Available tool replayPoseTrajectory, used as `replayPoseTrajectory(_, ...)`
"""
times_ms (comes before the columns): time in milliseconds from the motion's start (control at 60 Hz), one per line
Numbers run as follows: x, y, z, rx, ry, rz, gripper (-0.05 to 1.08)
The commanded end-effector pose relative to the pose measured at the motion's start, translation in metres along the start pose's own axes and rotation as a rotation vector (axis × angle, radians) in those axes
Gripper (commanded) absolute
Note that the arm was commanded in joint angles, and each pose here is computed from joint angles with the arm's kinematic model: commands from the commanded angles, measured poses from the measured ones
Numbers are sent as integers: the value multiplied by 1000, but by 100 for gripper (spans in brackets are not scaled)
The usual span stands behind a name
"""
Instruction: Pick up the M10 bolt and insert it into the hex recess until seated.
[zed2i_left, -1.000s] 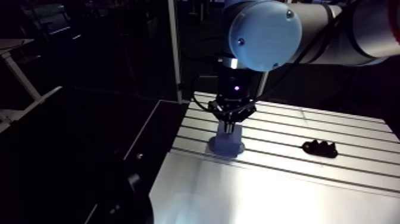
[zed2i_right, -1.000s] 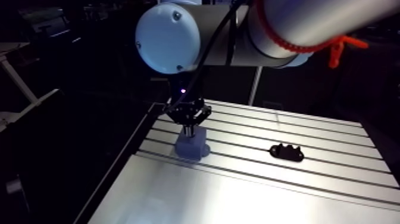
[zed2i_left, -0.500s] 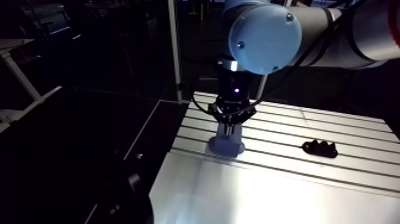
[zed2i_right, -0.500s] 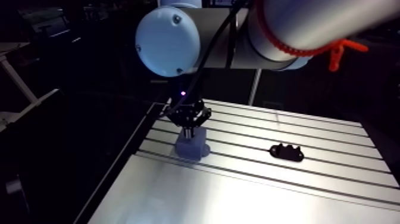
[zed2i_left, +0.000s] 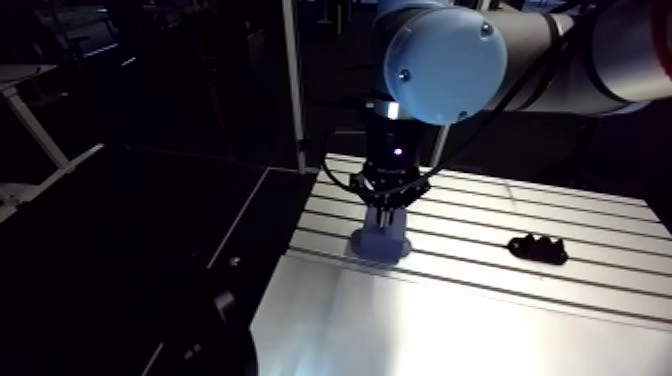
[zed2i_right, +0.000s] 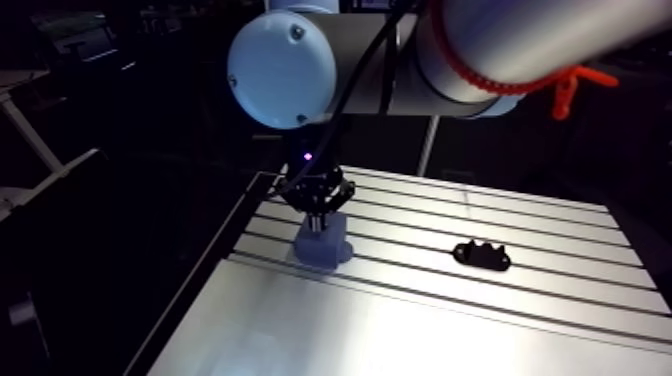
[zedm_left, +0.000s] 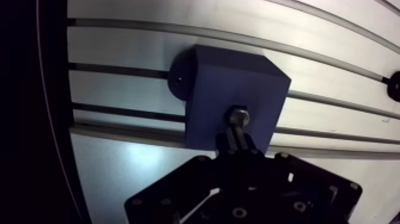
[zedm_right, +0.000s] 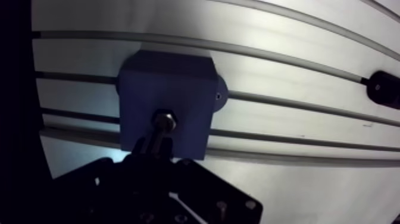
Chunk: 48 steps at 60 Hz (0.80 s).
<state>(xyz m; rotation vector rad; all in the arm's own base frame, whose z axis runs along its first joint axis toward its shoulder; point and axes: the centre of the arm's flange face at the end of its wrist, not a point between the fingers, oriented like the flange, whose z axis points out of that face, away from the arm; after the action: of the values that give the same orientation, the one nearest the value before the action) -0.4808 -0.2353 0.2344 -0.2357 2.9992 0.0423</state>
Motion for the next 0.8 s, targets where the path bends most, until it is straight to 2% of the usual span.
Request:
replayPoseTrajectory(17, 2, 0, 3, 2, 14, -4, 108)
replayPoseTrajectory(100, 3, 0, 2, 4, 24, -5, 108)
replayPoseTrajectory(800, 3, 0, 3, 4, 21, -7, 108)
